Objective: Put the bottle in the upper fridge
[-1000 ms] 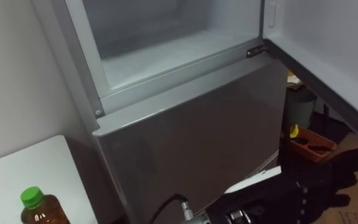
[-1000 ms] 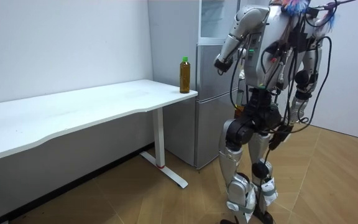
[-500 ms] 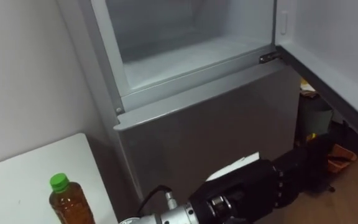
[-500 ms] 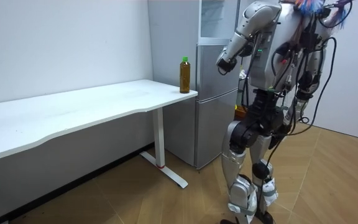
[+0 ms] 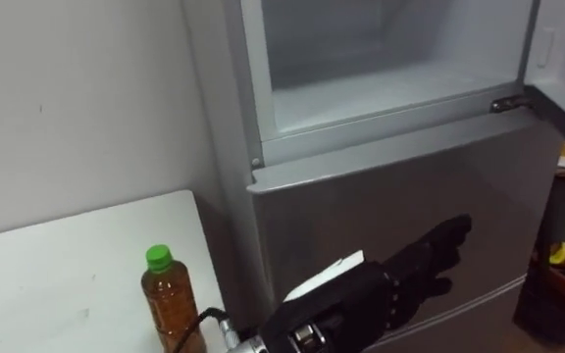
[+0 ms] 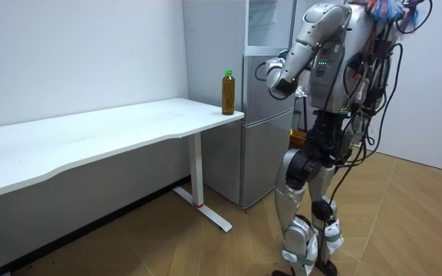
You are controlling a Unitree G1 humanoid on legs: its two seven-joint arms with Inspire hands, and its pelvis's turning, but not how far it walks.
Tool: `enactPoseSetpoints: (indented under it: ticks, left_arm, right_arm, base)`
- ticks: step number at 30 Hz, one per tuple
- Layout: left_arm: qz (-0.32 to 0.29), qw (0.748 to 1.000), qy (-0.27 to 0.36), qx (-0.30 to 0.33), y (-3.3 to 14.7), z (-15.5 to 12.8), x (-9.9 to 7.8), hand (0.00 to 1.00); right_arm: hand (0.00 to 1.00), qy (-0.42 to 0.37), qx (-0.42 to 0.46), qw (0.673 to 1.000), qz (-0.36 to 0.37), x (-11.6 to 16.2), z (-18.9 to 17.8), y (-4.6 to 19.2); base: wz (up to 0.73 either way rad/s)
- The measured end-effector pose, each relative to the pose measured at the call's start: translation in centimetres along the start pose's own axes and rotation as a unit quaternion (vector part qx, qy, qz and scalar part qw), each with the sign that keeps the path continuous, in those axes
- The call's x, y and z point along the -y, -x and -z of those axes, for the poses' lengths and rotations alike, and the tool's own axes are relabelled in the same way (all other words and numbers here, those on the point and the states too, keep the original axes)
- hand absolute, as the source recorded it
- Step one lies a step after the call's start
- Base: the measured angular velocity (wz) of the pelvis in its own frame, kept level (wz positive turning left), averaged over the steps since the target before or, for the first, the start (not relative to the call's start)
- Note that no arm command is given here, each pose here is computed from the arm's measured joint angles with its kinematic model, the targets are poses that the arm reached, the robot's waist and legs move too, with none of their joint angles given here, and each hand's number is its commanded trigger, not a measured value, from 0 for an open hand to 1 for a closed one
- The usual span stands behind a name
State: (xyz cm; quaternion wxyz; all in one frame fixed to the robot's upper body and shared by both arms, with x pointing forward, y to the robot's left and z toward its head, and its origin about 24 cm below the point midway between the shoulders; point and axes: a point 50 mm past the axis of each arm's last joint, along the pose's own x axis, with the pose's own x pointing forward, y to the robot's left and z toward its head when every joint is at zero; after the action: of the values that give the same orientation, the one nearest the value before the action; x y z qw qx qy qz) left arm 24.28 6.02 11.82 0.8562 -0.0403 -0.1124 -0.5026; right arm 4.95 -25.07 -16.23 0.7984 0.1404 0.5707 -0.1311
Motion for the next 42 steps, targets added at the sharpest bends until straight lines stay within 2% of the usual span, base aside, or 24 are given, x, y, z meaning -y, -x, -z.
enactPoseSetpoints:
  ticks: [3, 7, 12, 18, 20, 21, 23, 24, 26, 27, 29, 30, 32, 33, 34, 38, 42]
  left_arm:
    - [-0.032, 0.998, 0.026, -0.040, 1.8, 2.2, 0.1, 0.00]
    - [-0.074, 0.989, 0.024, -0.125, 4.6, 5.2, 1.1, 0.00]
    - [-0.100, 0.975, 0.024, -0.196, 6.4, 7.9, 1.4, 0.00]
    - [-0.171, 0.935, 0.013, -0.310, 11.3, 11.4, 2.3, 0.00]
    - [-0.217, 0.902, 0.033, -0.372, 14.4, 13.8, 3.1, 0.00]
    - [-0.228, 0.891, 0.040, -0.391, 15.4, 14.4, 3.4, 0.00]
    - [-0.274, 0.845, 0.075, -0.452, 19.0, 16.6, 4.5, 0.00]
    - [-0.285, 0.835, 0.082, -0.464, 19.8, 17.0, 4.8, 0.00]
    - [-0.332, 0.797, 0.100, -0.494, 22.7, 18.0, 6.0, 0.00]
    - [-0.345, 0.788, 0.103, -0.500, 23.4, 18.2, 6.3, 0.00]
    - [-0.392, 0.749, 0.121, -0.520, 25.5, 18.9, 7.5, 0.00]
    - [-0.402, 0.742, 0.128, -0.521, 26.0, 19.1, 7.8, 0.00]
    - [-0.448, 0.702, 0.156, -0.531, 27.9, 19.7, 9.3, 0.00]
    - [-0.461, 0.691, 0.163, -0.533, 28.4, 19.8, 9.7, 0.00]
    - [-0.486, 0.666, 0.177, -0.538, 29.2, 20.0, 10.5, 0.00]
    - [-0.546, 0.606, 0.223, -0.534, 30.7, 20.6, 11.8, 0.00]
    - [-0.567, 0.576, 0.231, -0.542, 31.4, 20.6, 12.2, 0.00]
  right_arm:
    - [0.00, 0.011, -0.003, 1.000, -0.001, -0.4, 0.1, -0.1]
    - [0.00, 0.024, -0.002, 1.000, 0.003, -1.2, -0.1, -0.4]
    - [0.00, 0.035, -0.003, 0.999, 0.005, -1.1, -0.1, -0.3]
    - [0.00, 0.039, 0.003, 0.999, 0.001, -1.0, 0.4, -0.1]
    - [0.00, 0.041, 0.000, 0.999, 0.002, -0.9, 0.8, 0.0]
    - [0.00, 0.043, -0.001, 0.999, 0.002, -0.9, 0.9, 0.0]
    - [0.00, 0.057, 0.001, 0.998, 0.002, -1.0, 0.9, -0.1]
    - [0.00, 0.057, 0.001, 0.998, 0.002, -1.0, 0.9, 0.0]
    - [0.00, 0.059, 0.002, 0.998, 0.009, -0.8, 1.2, 0.1]
    - [0.00, 0.059, 0.004, 0.998, 0.012, -0.8, 1.3, 0.1]
    - [0.00, 0.060, 0.013, 0.998, 0.015, -0.9, 1.6, 0.2]
    - [0.00, 0.060, 0.014, 0.998, 0.015, -0.9, 1.6, 0.2]
    - [0.00, 0.063, 0.018, 0.998, 0.014, -1.0, 1.6, 0.2]
    - [0.00, 0.063, 0.017, 0.998, 0.014, -1.0, 1.6, 0.1]
    - [0.00, 0.059, 0.016, 0.998, 0.016, -1.0, 1.8, 0.2]
    - [0.00, 0.053, 0.006, 0.998, 0.020, -0.7, 2.5, 0.3]
    - [0.00, 0.050, 0.004, 0.999, 0.021, -0.6, 2.6, 0.4]
  base:
    - [0.14]
    - [0.15]
    - [0.16]
    - [0.08]
    - [0.00]
    - [0.06]
    - [0.13]
    - [0.07]
    - [0.00]
    - [0.05]
    - [0.10]
    - [0.04]
    - [0.00]
    - [0.00]
    - [0.06]
    - [0.04]
    - [-0.01]
